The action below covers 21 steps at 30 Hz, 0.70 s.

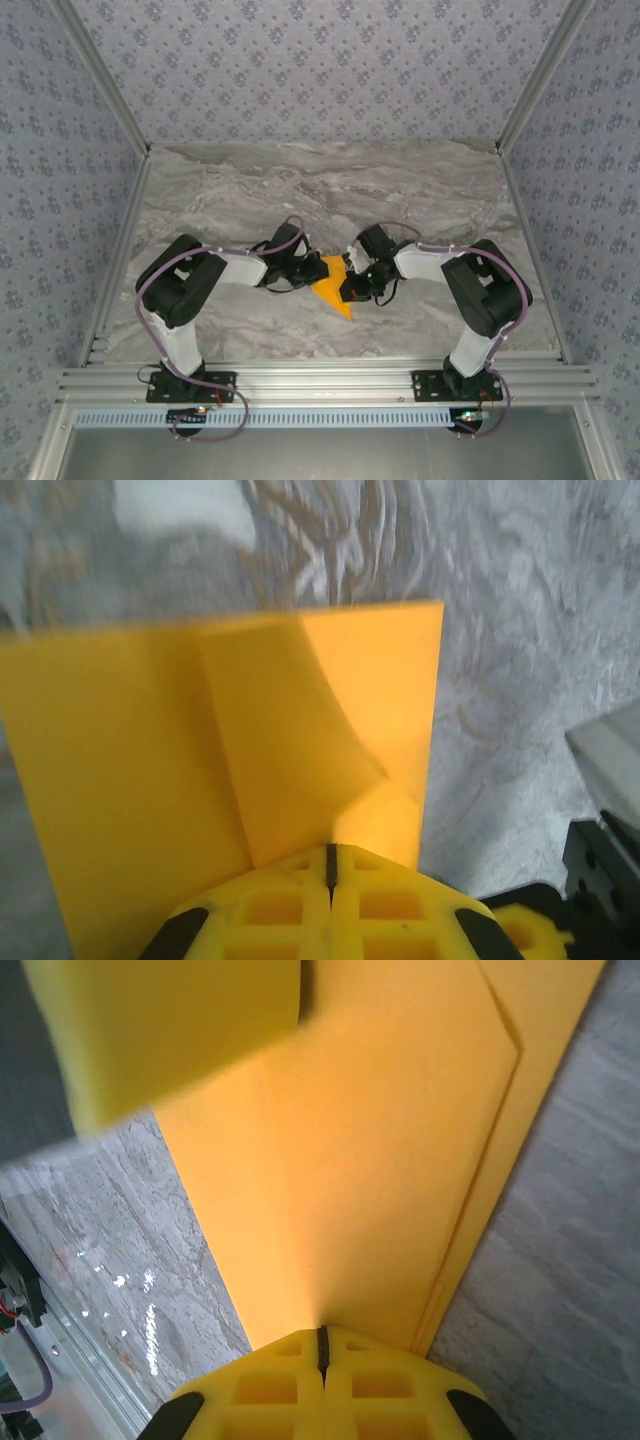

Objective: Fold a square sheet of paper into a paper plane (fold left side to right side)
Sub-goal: Fourth fold the wing at the center of the table.

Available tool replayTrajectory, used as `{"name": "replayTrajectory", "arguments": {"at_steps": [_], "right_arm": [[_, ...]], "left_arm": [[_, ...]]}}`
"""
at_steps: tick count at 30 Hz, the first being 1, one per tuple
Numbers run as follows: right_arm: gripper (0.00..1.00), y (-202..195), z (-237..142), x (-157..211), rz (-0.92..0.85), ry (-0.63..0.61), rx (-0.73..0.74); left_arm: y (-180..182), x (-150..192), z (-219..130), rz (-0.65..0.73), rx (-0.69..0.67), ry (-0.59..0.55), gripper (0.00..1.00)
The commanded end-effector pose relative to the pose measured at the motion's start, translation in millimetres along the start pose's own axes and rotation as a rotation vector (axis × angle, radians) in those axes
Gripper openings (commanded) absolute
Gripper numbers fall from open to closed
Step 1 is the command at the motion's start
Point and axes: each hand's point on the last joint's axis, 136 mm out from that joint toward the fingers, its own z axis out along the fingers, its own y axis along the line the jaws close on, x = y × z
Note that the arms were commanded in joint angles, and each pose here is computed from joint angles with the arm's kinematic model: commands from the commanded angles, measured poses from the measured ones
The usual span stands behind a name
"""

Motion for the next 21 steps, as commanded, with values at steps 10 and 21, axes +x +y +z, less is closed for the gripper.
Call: {"name": "replayTrajectory", "arguments": {"at_steps": [10, 21], "right_arm": [[0.0, -65, 10, 55, 0.096, 0.162, 0.272], [0.0, -22, 15, 29, 0.056, 0.057, 0.047]], "left_arm": [[46, -79, -12, 0.005, -0.114, -0.104, 0.03], [24, -98, -51, 0.04, -0.065, -0.172, 0.14]]}}
